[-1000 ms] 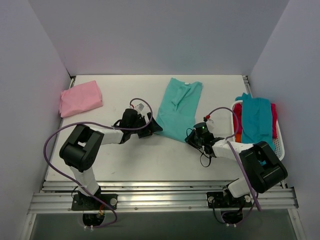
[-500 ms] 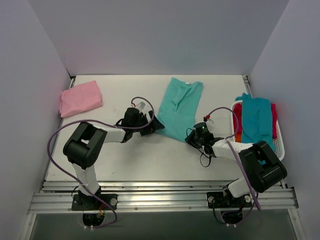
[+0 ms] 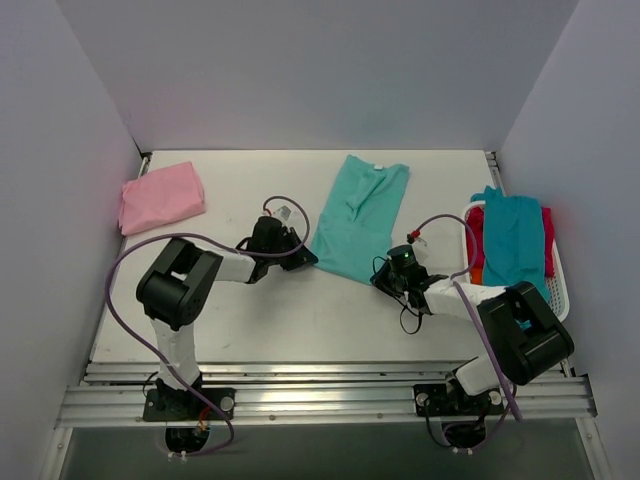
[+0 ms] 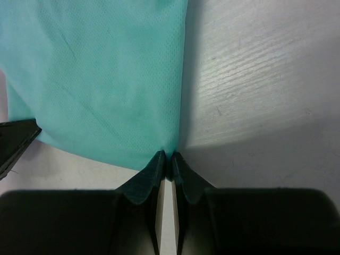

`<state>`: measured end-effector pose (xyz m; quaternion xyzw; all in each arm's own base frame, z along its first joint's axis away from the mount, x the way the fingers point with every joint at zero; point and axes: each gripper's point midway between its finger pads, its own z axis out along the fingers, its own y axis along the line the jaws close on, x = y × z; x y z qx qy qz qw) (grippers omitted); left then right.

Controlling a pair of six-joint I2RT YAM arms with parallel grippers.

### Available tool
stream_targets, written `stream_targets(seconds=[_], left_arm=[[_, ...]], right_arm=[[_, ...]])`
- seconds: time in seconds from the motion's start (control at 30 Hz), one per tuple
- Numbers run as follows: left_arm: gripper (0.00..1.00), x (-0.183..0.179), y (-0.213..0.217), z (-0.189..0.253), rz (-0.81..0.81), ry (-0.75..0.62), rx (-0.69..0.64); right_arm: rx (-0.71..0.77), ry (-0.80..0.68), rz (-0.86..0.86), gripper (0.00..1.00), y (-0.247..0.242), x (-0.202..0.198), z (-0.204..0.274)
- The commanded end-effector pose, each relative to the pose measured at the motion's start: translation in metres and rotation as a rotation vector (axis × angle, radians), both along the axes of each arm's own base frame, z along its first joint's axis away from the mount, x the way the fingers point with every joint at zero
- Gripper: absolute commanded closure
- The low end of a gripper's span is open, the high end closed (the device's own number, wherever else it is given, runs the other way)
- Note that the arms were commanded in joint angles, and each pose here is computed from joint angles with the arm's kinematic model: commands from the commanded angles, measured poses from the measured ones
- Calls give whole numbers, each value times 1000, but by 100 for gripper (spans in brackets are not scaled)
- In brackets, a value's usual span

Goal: Fold and stack the t-shirts
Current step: Fold the tshirt

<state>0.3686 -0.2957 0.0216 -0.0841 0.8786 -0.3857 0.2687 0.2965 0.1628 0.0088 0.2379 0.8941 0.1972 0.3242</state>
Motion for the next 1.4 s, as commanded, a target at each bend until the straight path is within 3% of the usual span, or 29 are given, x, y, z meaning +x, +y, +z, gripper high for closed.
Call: stream_targets(seconds=[0.0,0.07,0.23,0.5,0.73,1.07,1.37], left_arm=[[97,-9,17,-39,22,73,128],[98,-10,19,-39,23,70,136],[98,-20,31,-25,45,31,173],[98,-72,50,23,56,-42,218],[98,-121,58,54,46,-53,233],[98,-102,64,142,104,-212,239],[98,-62,55,180,114,-304,265]], right_arm=[[-67,77,-2,94,-12,-12,-18],[-72,81,2,100,-13,-13,-19],[-78,69,0,100,-16,-16,-13],[-72,77,42,100,-13,-38,0],[-17,-28,68,100,-8,-48,52],[-22,-166,101,100,10,-10,119],[-72,-201,89,100,23,30,139]])
